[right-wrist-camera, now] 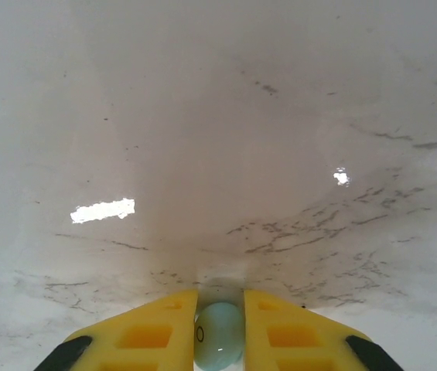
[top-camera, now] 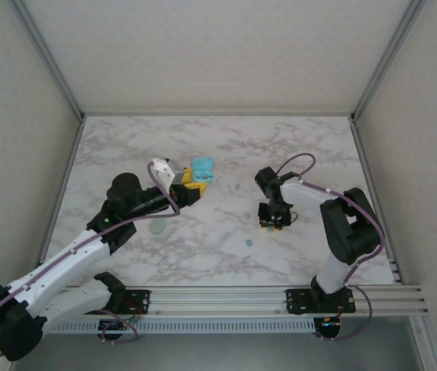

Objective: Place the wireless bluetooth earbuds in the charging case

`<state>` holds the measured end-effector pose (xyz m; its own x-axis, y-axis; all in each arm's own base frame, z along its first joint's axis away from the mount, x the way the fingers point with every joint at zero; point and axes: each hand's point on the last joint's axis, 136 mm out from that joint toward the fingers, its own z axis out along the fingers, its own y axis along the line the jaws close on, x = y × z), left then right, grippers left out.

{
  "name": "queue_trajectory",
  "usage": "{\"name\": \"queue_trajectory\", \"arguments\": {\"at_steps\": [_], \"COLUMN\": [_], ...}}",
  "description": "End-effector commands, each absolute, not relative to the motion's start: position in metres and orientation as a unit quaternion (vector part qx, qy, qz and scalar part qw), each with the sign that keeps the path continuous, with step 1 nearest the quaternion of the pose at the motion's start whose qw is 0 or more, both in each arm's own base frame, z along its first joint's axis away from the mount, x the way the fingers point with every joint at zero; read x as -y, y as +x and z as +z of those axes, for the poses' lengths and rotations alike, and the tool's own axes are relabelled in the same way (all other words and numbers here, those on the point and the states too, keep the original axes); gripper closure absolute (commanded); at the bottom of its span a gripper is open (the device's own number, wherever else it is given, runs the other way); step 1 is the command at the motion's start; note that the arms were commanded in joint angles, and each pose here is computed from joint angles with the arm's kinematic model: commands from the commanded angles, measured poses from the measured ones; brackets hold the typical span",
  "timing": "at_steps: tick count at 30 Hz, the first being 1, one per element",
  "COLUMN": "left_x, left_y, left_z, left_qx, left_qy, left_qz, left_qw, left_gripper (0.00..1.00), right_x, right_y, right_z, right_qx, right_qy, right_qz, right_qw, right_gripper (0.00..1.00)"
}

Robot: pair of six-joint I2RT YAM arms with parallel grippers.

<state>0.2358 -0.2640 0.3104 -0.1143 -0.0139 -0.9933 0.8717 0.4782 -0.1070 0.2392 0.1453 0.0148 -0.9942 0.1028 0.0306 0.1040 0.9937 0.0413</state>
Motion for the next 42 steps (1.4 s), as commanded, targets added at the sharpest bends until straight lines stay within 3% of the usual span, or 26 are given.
{"name": "queue_trajectory", "arguments": {"at_steps": [1,5,10,17,32,42], "left_x": [0.266,0.264,0.262,0.259,0.266,0.275], "left_y": [0.231,0.231,0.233,0.236,0.236,0.239], "left_z": [0.329,0.330,0.328,0.327,0.309,0.307], "left_qx": [-0.621,-0.622,-0.624,-0.623,-0.629,-0.630], "left_qy": [0.339,0.338,0.339,0.343,0.363,0.373], "left_qz": [-0.392,-0.388,-0.375,-0.358,-0.359,-0.366], "left_qw": [0.588,0.591,0.596,0.605,0.586,0.575], "left_gripper": [0.81,0.81,0.81,0.81,0.81,0.81], "right_x": [-0.163,-0.191,-0.248,-0.286,-0.293,-0.298], "right_y": [0.253,0.254,0.242,0.206,0.216,0.227], "right_z": [0.032,0.071,0.158,0.253,0.326,0.346], "right_qx": [0.997,0.985,0.919,0.803,0.764,0.757], "right_qy": [-0.023,0.002,0.068,0.182,0.193,0.167], "right_qz": [-0.068,-0.165,-0.381,-0.566,-0.606,-0.621], "right_qw": [-0.028,-0.056,-0.078,-0.045,-0.109,-0.119], "right_gripper": [0.82,0.82,0.82,0.82,0.80,0.79]}}
